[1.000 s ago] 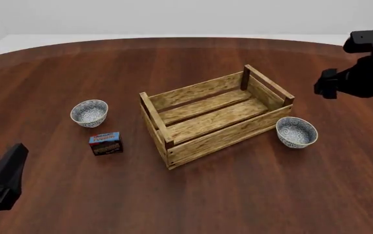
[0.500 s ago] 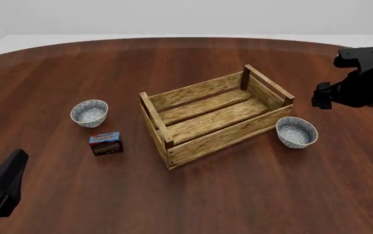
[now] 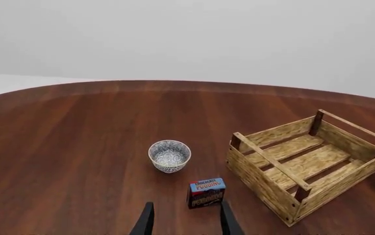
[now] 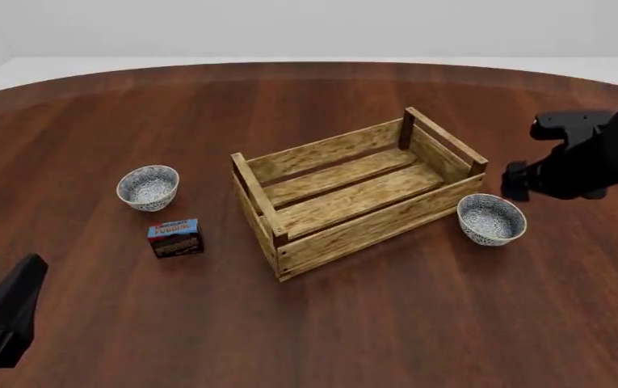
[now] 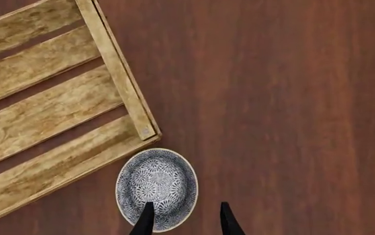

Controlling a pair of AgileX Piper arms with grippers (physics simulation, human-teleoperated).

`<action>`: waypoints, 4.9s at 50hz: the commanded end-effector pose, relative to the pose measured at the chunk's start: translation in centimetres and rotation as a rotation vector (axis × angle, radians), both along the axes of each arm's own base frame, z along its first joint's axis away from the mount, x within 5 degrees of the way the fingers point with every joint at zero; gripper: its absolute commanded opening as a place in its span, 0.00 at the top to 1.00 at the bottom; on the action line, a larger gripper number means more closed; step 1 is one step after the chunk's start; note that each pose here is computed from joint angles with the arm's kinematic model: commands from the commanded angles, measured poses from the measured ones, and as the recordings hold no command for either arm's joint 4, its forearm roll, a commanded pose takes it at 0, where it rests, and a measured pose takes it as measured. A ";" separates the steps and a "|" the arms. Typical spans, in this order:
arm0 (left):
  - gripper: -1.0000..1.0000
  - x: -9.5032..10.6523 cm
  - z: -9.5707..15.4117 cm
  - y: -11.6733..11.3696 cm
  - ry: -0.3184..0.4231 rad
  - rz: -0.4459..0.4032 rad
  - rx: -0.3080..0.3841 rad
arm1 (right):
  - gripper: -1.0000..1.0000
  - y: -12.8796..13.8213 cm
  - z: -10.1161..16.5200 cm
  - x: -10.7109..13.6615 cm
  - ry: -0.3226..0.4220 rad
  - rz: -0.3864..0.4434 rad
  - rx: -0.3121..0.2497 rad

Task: Stack the right bowl on the left bowl and place them in the tray.

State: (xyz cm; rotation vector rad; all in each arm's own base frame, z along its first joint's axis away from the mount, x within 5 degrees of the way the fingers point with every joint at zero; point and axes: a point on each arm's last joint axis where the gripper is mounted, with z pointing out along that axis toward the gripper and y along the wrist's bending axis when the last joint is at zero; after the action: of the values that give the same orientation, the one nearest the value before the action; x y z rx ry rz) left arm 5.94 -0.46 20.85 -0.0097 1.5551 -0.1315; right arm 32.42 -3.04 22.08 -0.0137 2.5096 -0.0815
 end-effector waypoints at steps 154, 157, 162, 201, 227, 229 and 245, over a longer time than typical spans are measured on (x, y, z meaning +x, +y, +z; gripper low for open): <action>0.00 1.9 0.4 -0.3 -0.001 -0.016 0.016 | 1.00 2.1 8.7 -8.9 -0.259 0.053 -0.016; 0.00 1.9 0.4 -0.3 0.000 -0.017 0.016 | 1.00 2.4 9.1 -9.1 -0.269 0.064 -0.016; 0.00 2.0 0.4 -0.3 0.001 -0.016 0.015 | 1.00 3.0 10.5 -9.7 -0.298 0.088 -0.013; 0.00 3.6 1.5 -1.3 0.001 -0.105 0.074 | 1.00 8.3 15.9 -12.4 -0.506 0.318 0.073; 0.00 4.2 4.4 -1.7 -0.022 -0.132 0.122 | 1.00 10.0 17.0 -13.3 -0.627 0.391 0.130; 0.00 4.4 4.5 -1.7 -0.022 -0.129 0.121 | 1.00 10.1 17.0 -13.4 -0.637 0.395 0.139; 0.00 5.8 5.1 -2.2 0.027 -0.149 0.119 | 1.00 11.5 15.6 -12.6 -0.637 0.414 0.191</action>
State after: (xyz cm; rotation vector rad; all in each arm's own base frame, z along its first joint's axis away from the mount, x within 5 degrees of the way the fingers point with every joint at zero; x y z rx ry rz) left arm 10.94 -2.41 25.77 0.1735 1.5599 -0.1664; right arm 21.25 8.76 37.70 -0.3920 1.9000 0.2484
